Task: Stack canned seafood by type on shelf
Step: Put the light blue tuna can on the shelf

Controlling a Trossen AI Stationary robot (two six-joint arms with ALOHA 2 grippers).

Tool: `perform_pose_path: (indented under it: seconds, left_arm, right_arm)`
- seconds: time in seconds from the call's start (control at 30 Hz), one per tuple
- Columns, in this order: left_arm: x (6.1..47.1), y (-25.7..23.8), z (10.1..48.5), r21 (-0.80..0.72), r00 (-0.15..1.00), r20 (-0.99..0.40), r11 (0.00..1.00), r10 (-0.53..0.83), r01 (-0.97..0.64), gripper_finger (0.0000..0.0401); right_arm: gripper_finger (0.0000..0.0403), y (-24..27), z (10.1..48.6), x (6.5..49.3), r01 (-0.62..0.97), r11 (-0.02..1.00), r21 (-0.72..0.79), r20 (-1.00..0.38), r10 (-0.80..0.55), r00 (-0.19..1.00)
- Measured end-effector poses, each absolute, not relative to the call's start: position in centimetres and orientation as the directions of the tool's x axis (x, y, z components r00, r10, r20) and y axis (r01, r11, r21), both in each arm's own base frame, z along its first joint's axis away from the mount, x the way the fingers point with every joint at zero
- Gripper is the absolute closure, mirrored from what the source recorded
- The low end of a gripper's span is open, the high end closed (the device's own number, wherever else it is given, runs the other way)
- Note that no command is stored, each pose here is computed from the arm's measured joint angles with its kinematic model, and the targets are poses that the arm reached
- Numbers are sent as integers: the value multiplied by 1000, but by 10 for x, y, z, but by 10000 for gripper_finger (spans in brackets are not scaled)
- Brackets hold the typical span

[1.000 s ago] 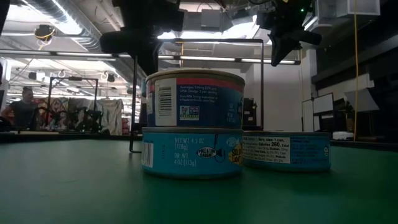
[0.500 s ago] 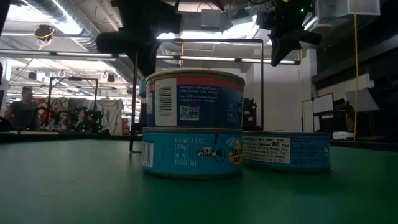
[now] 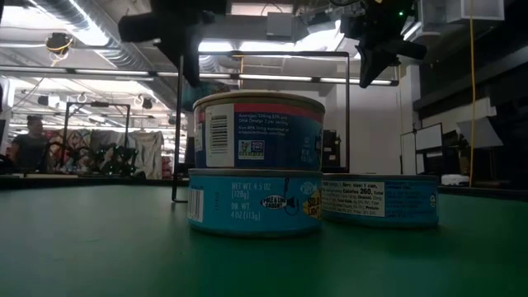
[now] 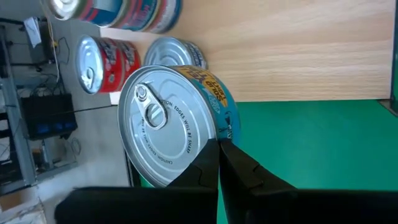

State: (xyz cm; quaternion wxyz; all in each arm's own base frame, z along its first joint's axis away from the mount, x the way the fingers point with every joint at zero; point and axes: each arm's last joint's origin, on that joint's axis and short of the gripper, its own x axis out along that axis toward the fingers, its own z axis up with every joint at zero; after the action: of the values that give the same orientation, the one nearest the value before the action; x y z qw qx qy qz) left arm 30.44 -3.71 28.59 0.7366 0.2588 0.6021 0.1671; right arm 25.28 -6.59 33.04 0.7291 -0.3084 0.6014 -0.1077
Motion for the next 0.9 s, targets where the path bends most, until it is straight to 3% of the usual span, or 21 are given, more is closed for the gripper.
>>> perform_pose_path:
  seconds: [0.47, 0.73, 0.9]
  left_arm:
    - [296, -29, 283, 589, 256, -804, 778, 537, 216, 401]
    - [282, -11, 261, 573, 417, -790, 783, 450, 241, 401]
    - [279, 2, 241, 506, 439, -828, 803, 350, 315, 401]
  right_arm:
    - [400, -66, 330, 253, -214, 786, -580, -810, -528, 254]
    - [400, -66, 330, 253, -213, 786, -580, -810, -529, 255]
    - [400, -66, 331, 253, -213, 786, -580, -810, -529, 255]
